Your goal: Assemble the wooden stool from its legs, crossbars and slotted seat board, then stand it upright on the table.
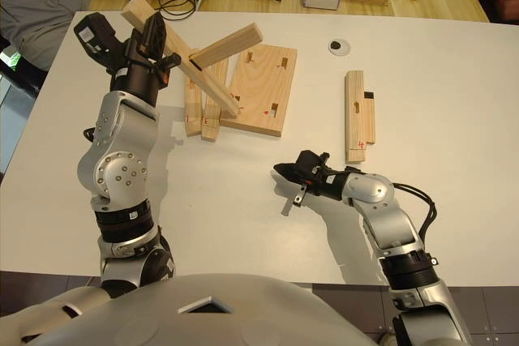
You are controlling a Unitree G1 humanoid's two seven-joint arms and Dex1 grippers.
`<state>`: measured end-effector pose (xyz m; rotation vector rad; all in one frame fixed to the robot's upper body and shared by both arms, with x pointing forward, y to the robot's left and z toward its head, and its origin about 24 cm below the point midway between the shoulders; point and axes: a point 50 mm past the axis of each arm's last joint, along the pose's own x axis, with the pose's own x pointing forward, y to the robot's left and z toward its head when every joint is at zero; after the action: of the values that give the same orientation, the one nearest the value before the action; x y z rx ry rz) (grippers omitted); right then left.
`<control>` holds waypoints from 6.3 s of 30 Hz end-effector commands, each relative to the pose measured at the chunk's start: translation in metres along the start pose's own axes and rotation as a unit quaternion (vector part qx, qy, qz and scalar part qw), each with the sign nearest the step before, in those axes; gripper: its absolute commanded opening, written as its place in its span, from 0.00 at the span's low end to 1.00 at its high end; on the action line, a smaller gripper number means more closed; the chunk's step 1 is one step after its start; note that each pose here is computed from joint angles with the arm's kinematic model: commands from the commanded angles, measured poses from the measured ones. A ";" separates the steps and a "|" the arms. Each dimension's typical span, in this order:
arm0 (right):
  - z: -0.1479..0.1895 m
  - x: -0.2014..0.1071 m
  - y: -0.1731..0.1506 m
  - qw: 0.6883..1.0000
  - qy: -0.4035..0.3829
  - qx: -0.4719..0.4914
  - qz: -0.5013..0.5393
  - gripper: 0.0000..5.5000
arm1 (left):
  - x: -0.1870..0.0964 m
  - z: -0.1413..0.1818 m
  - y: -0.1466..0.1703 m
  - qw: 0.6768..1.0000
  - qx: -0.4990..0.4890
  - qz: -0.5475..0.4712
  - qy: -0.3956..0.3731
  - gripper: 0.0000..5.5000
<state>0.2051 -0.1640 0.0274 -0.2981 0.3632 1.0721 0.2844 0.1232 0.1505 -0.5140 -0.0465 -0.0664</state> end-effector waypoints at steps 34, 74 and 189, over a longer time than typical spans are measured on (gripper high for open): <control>0.002 -0.002 -0.001 1.000 -0.001 0.000 -0.002 0.00 | 0.000 -0.002 -0.002 1.000 -0.007 0.001 0.001 0.19; 0.002 -0.002 -0.001 1.000 -0.001 0.000 -0.002 0.00 | 0.000 -0.002 -0.002 1.000 -0.007 0.001 0.001 0.19; -0.019 -0.108 -0.081 0.851 -0.045 0.050 -0.521 0.20 | 0.002 0.007 0.095 0.955 0.250 0.124 -0.097 0.92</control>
<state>0.2239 -0.2930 0.0552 -0.2774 0.1335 0.0008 0.2950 0.2198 0.1251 -0.0471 -0.3066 0.2909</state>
